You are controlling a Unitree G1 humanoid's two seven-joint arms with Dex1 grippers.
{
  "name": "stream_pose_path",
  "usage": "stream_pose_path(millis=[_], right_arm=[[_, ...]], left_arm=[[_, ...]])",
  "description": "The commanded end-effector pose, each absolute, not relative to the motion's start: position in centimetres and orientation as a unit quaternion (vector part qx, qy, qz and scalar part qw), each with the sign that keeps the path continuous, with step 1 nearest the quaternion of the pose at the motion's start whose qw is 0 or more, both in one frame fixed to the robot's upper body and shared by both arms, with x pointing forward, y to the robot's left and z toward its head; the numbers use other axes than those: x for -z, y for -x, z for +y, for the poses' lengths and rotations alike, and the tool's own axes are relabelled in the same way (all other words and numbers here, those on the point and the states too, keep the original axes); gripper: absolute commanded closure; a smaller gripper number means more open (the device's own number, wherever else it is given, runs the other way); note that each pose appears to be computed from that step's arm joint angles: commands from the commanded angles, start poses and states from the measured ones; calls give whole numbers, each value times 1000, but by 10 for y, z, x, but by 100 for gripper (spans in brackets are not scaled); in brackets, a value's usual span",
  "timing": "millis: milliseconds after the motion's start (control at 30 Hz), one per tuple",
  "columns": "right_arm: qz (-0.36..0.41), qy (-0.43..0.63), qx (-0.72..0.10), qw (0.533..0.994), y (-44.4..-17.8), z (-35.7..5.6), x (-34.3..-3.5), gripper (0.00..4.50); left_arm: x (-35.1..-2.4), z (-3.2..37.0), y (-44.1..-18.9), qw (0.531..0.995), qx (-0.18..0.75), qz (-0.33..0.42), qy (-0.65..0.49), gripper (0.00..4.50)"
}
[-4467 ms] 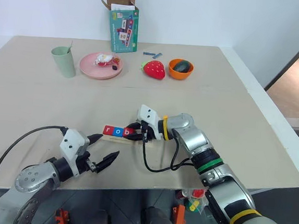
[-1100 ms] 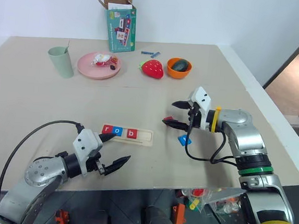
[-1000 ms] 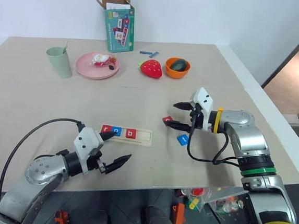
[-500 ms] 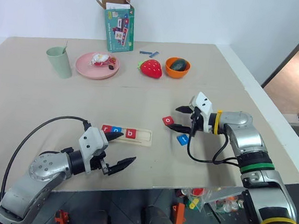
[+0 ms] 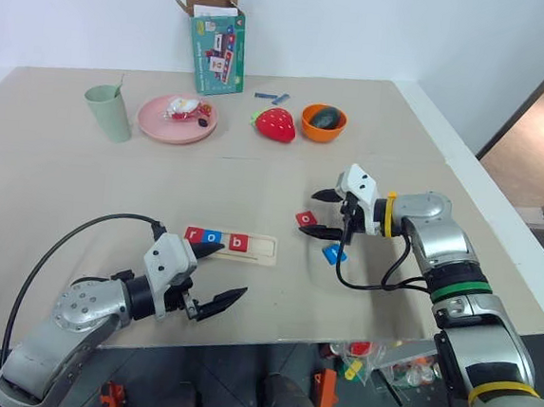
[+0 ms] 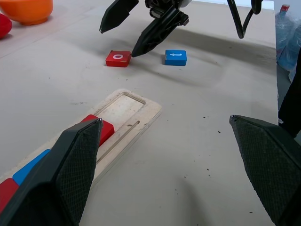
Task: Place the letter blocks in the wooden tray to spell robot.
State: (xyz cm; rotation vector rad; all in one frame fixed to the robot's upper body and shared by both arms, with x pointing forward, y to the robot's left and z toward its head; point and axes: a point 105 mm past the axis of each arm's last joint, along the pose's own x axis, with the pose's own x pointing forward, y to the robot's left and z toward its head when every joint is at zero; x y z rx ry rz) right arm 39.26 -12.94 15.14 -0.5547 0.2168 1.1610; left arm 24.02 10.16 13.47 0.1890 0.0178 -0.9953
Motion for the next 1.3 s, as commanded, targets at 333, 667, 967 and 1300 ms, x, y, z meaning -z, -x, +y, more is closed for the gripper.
stream_pose_path(millis=[333,667,967,1300], right_arm=[[93,282,-561,773,-412,-116,-174,5],[11,137,-417,898,-412,-104,-209,5],[37,95,-209,973,-389,-114,-172,5],[82,69,-211,972,-373,-107,-149,5]], left_arm=[[-142,97,-233,876,472,-9,-98,0],[-141,102,-229,891,445,-8,-92,0],[-152,106,-241,907,416,-29,-47,0],[-154,102,-244,902,429,-26,-36,0]])
